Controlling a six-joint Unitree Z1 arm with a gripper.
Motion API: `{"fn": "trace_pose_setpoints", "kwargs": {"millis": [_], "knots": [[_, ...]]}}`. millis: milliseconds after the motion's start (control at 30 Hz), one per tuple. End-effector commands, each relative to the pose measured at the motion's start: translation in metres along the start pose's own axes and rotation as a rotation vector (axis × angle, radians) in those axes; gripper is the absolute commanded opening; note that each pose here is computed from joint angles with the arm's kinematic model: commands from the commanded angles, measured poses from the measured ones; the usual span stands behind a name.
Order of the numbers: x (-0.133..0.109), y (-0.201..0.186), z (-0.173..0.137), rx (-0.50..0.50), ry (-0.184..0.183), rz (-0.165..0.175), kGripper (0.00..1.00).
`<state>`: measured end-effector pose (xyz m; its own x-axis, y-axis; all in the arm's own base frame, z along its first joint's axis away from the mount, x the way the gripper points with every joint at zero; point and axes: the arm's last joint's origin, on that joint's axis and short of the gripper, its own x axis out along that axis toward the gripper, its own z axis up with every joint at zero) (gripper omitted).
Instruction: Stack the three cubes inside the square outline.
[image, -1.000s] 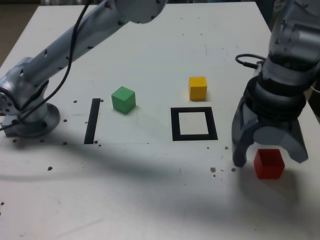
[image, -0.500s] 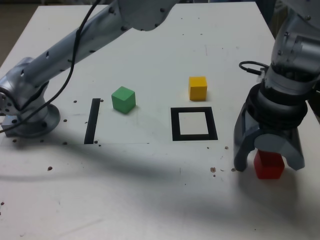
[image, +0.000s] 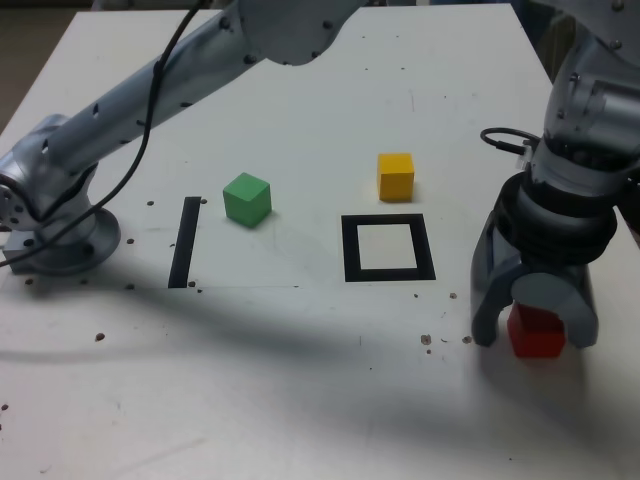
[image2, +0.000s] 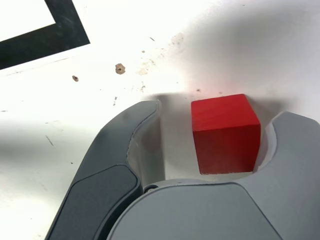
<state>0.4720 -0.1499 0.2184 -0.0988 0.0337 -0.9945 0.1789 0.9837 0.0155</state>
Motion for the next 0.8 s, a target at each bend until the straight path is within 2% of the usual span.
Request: {"fn": "trace_pose_setpoints", "kwargs": {"millis": [0, 400, 633, 767], "knots": [[0.0015, -0.0016, -0.0001, 0.004, 0.009, 0.0, 0.71], [0.0059, -0.0015, -0.0012, 0.005, 0.027, 0.003, 0.6], [0.0048, -0.0012, -0.002, 0.005, 0.027, 0.007, 0.41], [0.0046, -0.0012, -0.0019, 0.005, 0.023, 0.007, 0.35]]}}
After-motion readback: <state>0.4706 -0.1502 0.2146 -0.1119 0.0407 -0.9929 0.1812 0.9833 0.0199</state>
